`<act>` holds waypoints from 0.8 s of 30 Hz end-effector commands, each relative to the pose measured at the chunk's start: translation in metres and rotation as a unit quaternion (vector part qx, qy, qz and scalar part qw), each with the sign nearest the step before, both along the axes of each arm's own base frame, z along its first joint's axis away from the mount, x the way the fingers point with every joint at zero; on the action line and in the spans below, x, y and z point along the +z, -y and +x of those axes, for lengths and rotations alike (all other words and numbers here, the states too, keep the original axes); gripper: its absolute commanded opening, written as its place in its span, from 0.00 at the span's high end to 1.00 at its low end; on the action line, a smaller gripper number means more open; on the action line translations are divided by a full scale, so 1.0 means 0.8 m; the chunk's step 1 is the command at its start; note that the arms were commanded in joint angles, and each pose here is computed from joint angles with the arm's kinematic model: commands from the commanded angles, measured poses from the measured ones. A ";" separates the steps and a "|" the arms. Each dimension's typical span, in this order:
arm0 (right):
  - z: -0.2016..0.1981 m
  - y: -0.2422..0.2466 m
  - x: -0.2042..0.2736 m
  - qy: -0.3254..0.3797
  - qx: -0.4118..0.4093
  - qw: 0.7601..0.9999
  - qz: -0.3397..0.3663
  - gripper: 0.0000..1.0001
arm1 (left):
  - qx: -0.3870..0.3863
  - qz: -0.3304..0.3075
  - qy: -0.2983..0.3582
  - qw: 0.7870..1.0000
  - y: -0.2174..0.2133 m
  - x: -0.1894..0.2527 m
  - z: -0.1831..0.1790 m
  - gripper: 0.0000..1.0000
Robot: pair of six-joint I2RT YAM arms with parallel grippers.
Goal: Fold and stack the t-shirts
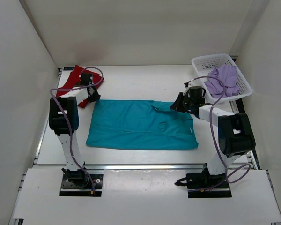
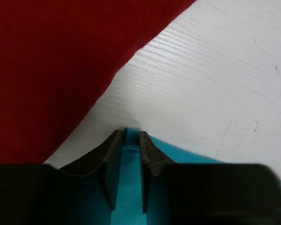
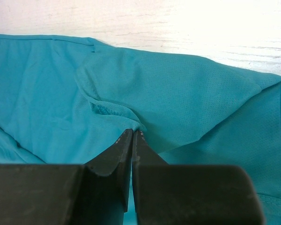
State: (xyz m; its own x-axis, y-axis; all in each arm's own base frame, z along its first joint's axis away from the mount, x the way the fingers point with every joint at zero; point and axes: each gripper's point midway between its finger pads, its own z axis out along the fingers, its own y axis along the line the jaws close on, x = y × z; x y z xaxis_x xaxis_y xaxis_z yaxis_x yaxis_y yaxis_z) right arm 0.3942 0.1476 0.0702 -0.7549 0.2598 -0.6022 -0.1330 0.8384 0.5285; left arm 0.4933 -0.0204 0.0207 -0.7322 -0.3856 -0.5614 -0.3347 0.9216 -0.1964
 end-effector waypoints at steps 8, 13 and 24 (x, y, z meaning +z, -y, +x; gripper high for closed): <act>0.007 0.007 0.041 0.051 -0.012 0.998 0.017 1.00 | -0.002 -0.003 0.034 0.999 0.011 0.028 0.017 1.00; 0.002 0.017 0.057 0.061 -0.032 0.997 0.026 1.00 | 0.004 -0.013 0.072 0.997 0.013 0.058 0.013 1.00; -0.058 0.047 0.069 0.059 -0.078 0.995 0.037 1.00 | 0.011 -0.020 0.113 0.993 0.012 0.105 -0.024 1.00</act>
